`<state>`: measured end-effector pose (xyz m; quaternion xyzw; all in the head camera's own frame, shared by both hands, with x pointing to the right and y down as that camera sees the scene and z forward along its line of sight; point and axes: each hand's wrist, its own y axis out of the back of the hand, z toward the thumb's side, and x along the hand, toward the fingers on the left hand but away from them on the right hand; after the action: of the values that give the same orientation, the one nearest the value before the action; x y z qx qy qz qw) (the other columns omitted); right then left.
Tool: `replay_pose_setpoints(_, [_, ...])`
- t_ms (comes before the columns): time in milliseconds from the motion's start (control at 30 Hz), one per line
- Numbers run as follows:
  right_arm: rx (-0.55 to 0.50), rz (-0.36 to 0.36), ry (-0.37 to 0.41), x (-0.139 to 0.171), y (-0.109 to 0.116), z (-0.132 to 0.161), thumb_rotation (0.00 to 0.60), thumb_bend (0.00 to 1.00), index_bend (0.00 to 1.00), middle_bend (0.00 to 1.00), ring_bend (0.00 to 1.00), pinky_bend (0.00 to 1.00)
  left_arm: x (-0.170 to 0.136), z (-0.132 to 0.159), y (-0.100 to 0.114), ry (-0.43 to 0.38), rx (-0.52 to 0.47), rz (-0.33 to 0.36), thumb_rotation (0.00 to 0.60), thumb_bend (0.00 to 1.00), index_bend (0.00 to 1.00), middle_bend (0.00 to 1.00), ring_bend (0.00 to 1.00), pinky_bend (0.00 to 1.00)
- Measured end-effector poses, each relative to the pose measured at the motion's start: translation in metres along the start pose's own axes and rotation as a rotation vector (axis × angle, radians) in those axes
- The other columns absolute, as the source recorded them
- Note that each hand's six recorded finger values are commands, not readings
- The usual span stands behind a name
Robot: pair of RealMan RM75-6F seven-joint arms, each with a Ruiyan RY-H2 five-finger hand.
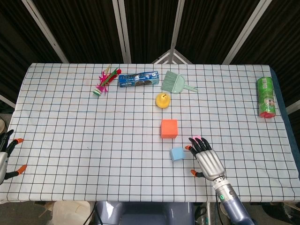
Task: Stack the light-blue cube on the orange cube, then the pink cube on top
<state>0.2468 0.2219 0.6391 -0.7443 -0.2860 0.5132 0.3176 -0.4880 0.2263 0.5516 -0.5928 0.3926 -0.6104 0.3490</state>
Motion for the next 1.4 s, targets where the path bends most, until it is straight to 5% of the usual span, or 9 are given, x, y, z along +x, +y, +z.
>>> replay_pose_setpoints(1400, [0.015, 0.073, 0.003, -0.054, -0.024, 0.031, 0.600, 0.29, 0.33, 0.07, 0.03, 0.00, 0.003, -0.006, 0.000, 0.024, 0.002, -0.003, 0.600, 0.21, 0.22, 0.02, 0.00, 0.02])
